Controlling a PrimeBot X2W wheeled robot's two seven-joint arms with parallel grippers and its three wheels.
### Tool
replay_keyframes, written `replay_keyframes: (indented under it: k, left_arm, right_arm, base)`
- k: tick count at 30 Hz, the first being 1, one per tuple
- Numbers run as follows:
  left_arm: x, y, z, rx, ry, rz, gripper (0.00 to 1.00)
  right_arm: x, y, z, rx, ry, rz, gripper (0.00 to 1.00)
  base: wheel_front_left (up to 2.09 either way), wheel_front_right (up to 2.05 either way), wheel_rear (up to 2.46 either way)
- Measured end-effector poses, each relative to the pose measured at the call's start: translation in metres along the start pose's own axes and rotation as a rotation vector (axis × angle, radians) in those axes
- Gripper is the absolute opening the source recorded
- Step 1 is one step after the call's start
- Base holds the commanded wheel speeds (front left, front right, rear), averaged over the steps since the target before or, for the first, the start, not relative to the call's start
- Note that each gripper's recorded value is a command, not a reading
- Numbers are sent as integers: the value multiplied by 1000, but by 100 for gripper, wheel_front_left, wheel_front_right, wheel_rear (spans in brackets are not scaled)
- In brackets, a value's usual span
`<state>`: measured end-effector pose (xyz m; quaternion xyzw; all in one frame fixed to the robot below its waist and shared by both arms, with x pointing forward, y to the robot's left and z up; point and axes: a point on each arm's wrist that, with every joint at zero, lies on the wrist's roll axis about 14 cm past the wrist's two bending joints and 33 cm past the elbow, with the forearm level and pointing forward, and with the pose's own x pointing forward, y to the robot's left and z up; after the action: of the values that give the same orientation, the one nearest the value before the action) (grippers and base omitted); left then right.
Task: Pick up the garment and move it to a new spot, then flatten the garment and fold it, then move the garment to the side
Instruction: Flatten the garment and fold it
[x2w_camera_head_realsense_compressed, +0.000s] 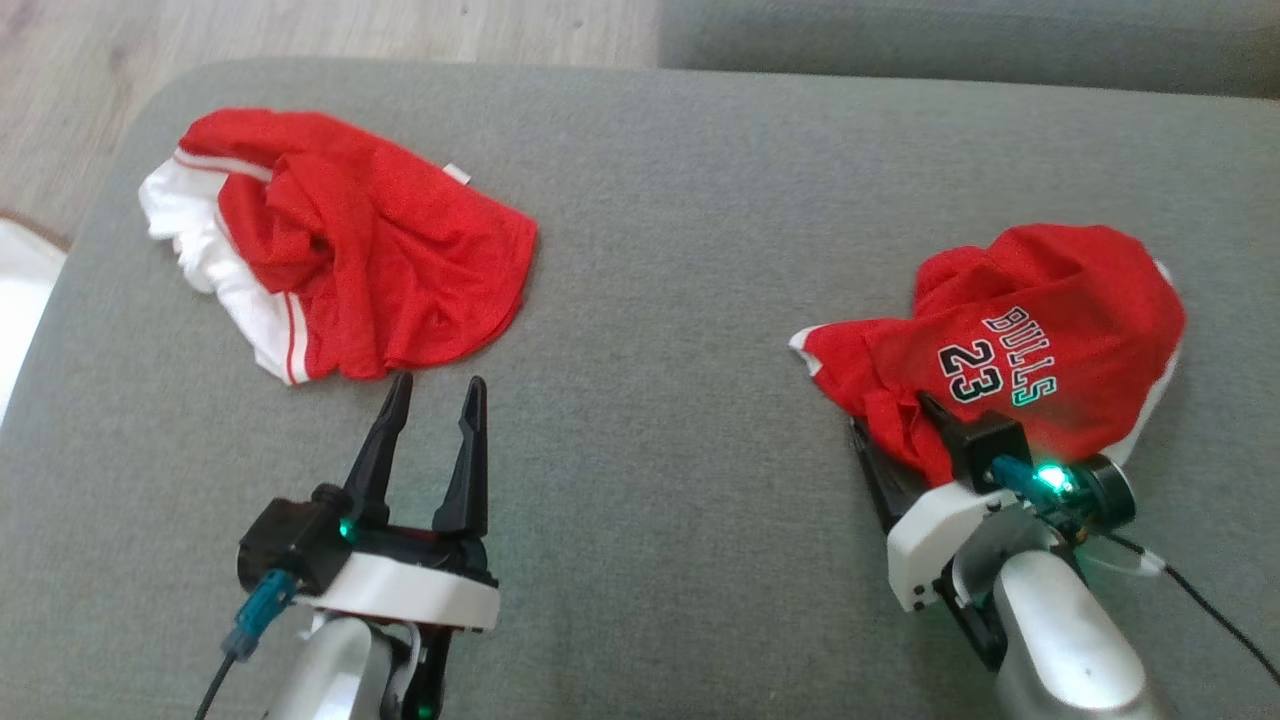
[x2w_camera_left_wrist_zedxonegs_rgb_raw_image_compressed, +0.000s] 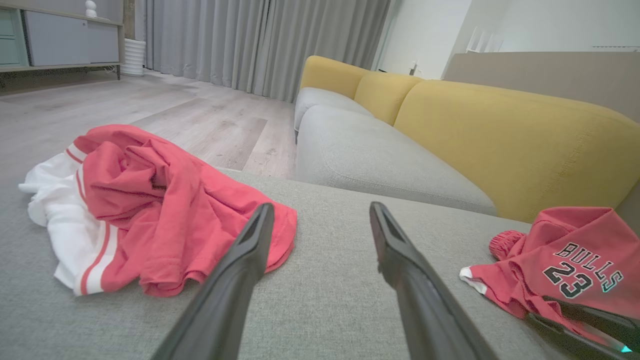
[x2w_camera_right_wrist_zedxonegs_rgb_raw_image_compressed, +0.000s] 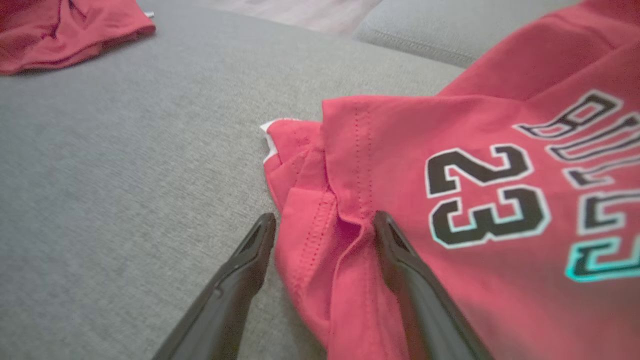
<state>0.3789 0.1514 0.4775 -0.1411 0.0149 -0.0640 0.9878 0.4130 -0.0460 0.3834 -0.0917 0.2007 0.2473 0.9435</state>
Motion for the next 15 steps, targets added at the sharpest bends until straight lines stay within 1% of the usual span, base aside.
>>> replay_keyframes:
  k: [2,6,7,8,9,12,15]
  left_arm:
    - [1,3,-1,-4,3,11,100]
    - [3,6,-2,-7,4,22,100]
    - [4,6,-2,-7,3,25,100]
    - [4,7,-2,-8,4,26,100]
    - [4,7,-3,-8,6,28,100]
    - [3,6,-3,-10,8,28,100]
    - [3,2,0,-10,-3,16,100]
  right_arm:
    - [7,1,-8,-17,47,10,100]
    - [17,2,-12,-12,81,24,100]
    - [20,2,-12,-4,88,27,87]
    - [22,1,-9,0,85,27,5]
    - [24,0,-7,-1,83,26,0]
    - [24,-1,-6,9,76,21,0]
    - [20,-1,1,20,34,19,0]
  base:
    - [0,0,0]
    - [0,0,0]
    - [0,0,0]
    - [0,0,0]
    - [0,0,0]
    - [0,0,0]
    - [0,0,0]
